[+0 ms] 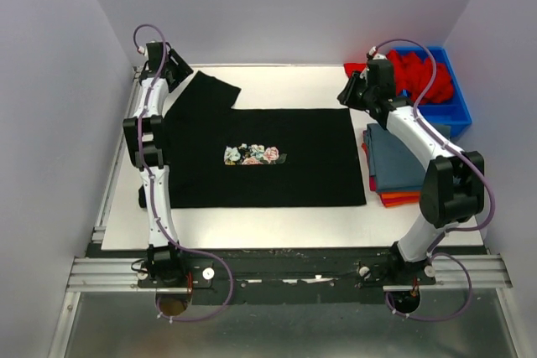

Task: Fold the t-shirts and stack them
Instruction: Grap the side of the flattened tshirt furthest away from the robot with both arms

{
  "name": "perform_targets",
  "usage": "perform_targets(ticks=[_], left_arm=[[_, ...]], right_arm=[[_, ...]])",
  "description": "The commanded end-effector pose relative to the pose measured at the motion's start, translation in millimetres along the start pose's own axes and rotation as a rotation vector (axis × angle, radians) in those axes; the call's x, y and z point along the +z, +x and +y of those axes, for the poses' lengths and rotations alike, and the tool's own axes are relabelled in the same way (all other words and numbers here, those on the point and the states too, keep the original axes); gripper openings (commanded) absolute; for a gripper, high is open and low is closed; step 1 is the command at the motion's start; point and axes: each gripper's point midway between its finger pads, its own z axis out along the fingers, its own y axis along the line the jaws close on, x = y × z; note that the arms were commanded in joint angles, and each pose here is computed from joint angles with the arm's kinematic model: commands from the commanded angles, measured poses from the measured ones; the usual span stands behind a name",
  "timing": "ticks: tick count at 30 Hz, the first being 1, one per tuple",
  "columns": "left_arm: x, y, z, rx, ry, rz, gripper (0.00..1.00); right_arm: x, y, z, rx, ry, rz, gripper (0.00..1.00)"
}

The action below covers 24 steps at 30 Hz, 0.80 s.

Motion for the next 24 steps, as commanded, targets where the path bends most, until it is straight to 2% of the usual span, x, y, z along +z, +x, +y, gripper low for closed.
perform_targets(ticks=[1, 6, 14, 20, 24], left_arm=[[17, 22, 17, -0.057, -0.002, 0.082, 0.77], [27, 39, 28, -0.080, -0.014, 0.121, 0.76], [31, 70, 22, -0.118, 0.068, 0.240, 0.61], [25, 81, 25, -0.115, 0.069, 0.290, 0.59], [26, 87, 23, -0.122, 0.105, 0.320, 0.45]], right_arm=[[7, -5, -3, 0.007, -0.006, 0.005, 0.41], [9, 3, -14, 0.028, 0.018, 0.045, 0.41], [12, 8, -19, 0.031, 0.017, 0.083, 0.41], [18, 14, -18, 0.035, 0.006, 0.118, 0.41], [21, 17, -18, 0.034, 0.008, 0.137, 0.41]])
